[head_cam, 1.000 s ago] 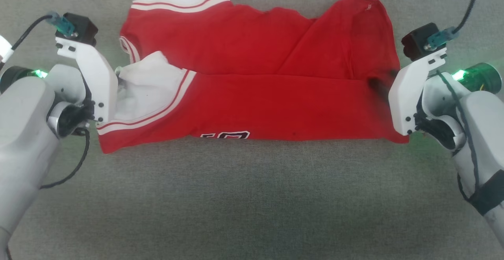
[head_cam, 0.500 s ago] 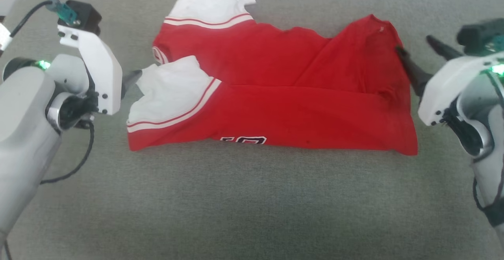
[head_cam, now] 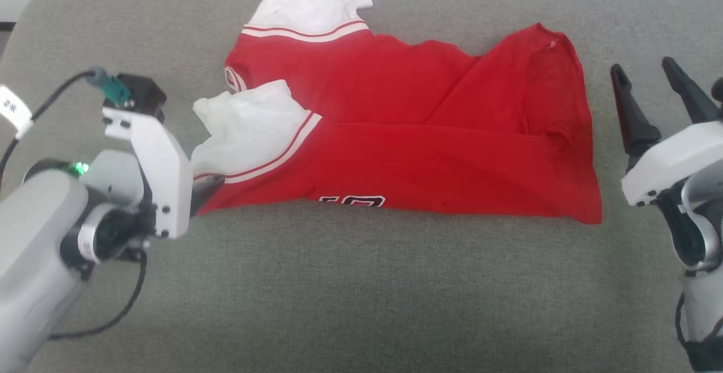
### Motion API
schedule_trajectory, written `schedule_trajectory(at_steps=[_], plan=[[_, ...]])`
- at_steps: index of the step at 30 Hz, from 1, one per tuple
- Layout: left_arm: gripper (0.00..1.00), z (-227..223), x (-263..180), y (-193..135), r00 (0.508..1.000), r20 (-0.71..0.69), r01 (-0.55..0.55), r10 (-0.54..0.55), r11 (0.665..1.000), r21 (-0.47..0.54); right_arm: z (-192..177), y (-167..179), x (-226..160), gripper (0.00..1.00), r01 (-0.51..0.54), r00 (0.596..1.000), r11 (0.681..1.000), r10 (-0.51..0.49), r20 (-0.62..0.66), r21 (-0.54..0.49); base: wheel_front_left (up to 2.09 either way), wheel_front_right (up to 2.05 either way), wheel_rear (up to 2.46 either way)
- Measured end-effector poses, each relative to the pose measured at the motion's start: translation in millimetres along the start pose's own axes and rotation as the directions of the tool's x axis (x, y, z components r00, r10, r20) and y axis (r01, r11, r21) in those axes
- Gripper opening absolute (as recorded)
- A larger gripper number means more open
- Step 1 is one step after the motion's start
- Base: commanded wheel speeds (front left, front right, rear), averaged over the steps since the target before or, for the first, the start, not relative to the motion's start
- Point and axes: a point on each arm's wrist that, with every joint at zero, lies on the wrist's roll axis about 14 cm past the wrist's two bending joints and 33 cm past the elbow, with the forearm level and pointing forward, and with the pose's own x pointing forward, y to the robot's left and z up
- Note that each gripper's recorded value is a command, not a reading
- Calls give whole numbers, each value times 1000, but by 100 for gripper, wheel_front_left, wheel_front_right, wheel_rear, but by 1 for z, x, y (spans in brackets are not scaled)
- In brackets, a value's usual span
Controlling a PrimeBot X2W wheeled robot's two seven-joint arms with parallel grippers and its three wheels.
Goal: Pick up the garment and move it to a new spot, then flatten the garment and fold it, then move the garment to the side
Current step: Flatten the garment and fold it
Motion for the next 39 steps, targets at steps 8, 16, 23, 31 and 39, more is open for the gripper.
schedule_trajectory(at_steps=[8, 16, 23, 31, 39], plan=[[100, -23, 9, -2, 999, -46, -11, 11, 1000, 8, -10, -10, -14, 100, 59, 998, 998, -59, -17, 23, 0, 0, 0], [100, -36, 43, 12, 996, -82, -32, 31, 999, -6, -39, -13, -26, 100, 92, 988, 995, -86, -126, 35, 0, 0, 0], [0, -42, 57, 13, 993, -121, -2, 0, 1000, -21, -87, -3, -41, 100, 63, 929, 995, -28, -369, 83, 0, 0, 0], [0, -44, 60, 12, 992, -126, 16, -19, 999, -28, -117, 14, -54, 100, 18, 824, 992, 54, -563, 122, 0, 0, 0], [0, -46, 61, 12, 992, -125, 26, -30, 999, -41, -139, 28, -61, 100, -34, 686, 993, 108, -719, 116, 0, 0, 0]])
